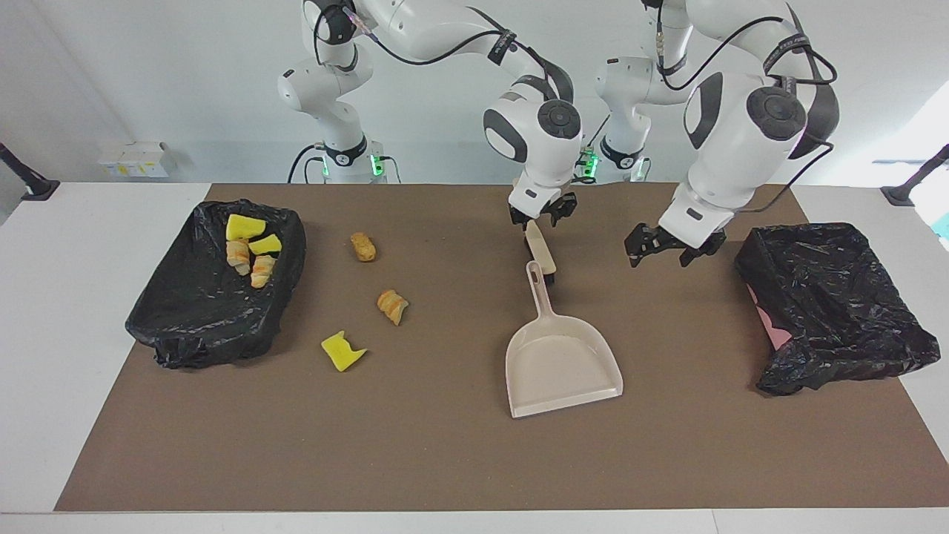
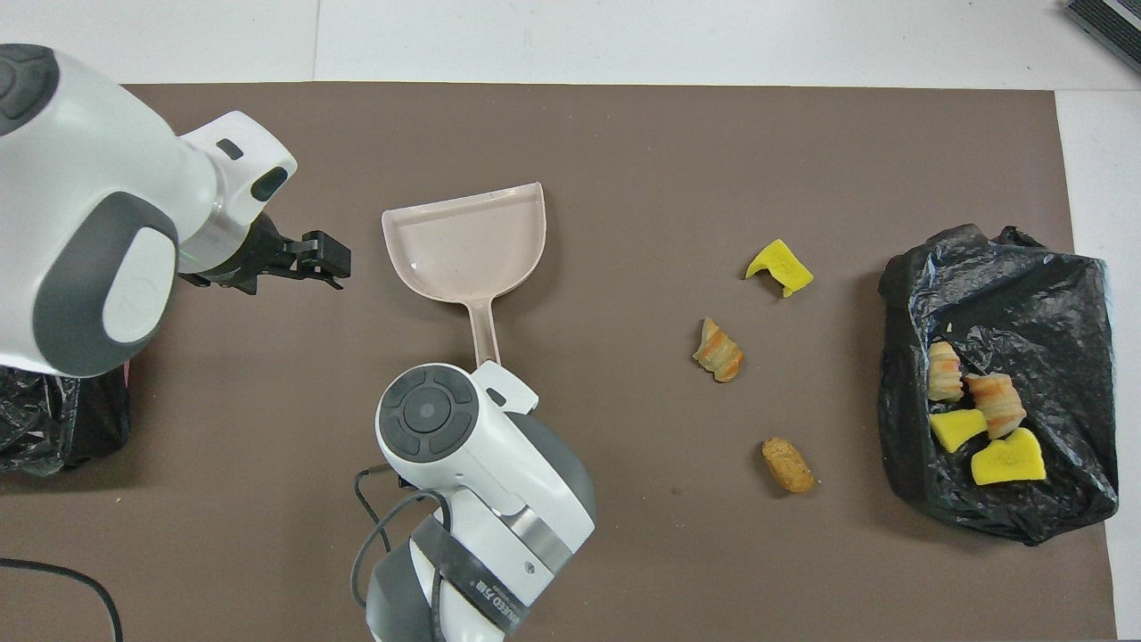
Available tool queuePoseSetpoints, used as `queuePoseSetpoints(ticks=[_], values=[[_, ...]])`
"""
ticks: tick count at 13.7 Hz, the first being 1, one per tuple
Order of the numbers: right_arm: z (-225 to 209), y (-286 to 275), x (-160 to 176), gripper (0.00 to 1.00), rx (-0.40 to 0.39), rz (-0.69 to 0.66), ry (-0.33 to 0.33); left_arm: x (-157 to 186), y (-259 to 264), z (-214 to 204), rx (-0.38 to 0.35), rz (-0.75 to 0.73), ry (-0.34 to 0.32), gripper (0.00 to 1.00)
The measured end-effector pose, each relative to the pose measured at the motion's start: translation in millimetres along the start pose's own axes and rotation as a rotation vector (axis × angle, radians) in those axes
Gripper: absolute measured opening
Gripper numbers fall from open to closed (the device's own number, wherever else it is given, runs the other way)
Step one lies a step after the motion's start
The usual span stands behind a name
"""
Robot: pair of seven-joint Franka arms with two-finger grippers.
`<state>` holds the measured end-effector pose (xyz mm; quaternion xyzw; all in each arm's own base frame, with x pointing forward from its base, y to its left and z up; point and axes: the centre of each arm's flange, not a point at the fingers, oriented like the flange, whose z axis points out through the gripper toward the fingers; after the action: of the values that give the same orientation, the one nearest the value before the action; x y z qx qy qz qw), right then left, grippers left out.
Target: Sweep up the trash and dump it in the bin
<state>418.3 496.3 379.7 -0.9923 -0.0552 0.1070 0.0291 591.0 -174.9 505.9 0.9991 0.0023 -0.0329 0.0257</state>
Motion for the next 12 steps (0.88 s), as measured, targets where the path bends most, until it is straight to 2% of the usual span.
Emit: queuePoseSetpoints(ticks=[3, 6, 9, 12], values=[[28.8, 3.6, -35.1, 0.68, 0.016, -0.017, 0.023, -2.9, 57.2, 29.5, -0.005, 0.013, 0.015, 1.00], [44.5, 2.7, -69.1, 0.68, 0.019, -0.039, 0.012, -8.5, 97.0, 59.0, -0.023, -0.013, 0.055, 1.00], [46.5, 7.2, -81.5, 0.68, 0.010, -0.047, 0.008, -14.5, 123.9, 90.8, -0.040, -0.051, 0.080, 1.00], [52.1, 14.1, -86.2, 0.68, -0.001, -0.044, 0.001, -26.0, 143.6, 129.5, -0.034, -0.045, 0.066, 1.00]])
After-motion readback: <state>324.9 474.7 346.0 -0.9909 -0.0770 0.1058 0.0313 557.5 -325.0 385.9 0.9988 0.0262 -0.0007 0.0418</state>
